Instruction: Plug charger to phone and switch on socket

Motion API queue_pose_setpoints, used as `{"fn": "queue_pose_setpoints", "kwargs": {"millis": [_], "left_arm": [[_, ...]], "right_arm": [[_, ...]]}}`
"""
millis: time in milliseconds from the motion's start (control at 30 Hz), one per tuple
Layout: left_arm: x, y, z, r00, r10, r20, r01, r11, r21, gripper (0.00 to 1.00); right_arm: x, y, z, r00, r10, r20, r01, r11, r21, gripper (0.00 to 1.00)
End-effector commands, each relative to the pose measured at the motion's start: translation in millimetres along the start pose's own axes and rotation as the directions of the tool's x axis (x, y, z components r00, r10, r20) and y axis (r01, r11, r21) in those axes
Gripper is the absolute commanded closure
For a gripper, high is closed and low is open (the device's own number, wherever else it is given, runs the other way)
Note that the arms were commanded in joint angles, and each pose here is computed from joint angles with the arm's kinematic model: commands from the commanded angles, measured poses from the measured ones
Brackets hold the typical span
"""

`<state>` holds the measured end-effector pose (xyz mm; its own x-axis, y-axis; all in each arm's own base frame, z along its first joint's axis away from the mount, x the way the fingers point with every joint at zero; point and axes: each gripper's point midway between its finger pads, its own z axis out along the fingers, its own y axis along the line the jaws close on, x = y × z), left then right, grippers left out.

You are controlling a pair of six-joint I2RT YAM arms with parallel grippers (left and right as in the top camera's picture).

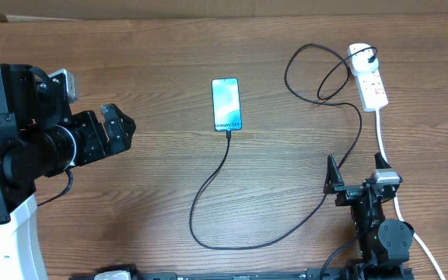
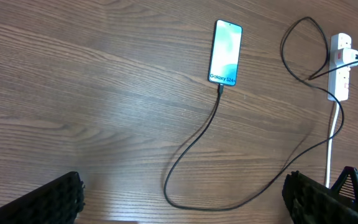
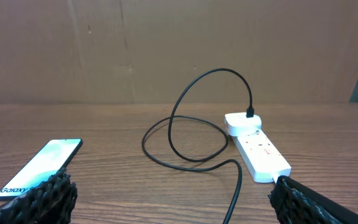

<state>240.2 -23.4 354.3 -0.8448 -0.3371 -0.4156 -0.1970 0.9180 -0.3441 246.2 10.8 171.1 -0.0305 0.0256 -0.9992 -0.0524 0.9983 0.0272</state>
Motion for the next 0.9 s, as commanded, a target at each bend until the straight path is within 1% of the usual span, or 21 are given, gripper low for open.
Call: {"fn": "queue_pose_setpoints", "kwargs": {"millis": [0, 633, 867], "left_arm": [[0.1, 0.6, -0.8, 1.000, 0.016, 0.002, -0.016, 1.000, 0.000, 0.00], [0.1, 0.7, -0.8, 1.000, 0.016, 0.002, -0.016, 1.000, -0.001, 0.01], [-1.2, 2.9, 4.0, 0.996, 0.092, -0.013, -0.092, 0.996, -0.011, 0.00]], "right_arm": [[1.6, -0.1, 0.1, 1.000, 0.010, 0.005, -0.010, 1.000, 0.003, 0.00], [1.5, -0.1, 0.1, 1.000, 0.010, 0.005, -0.010, 1.000, 0.003, 0.00], [1.5, -0.1, 0.1, 1.000, 0.010, 0.005, -0.010, 1.000, 0.003, 0.00]]}}
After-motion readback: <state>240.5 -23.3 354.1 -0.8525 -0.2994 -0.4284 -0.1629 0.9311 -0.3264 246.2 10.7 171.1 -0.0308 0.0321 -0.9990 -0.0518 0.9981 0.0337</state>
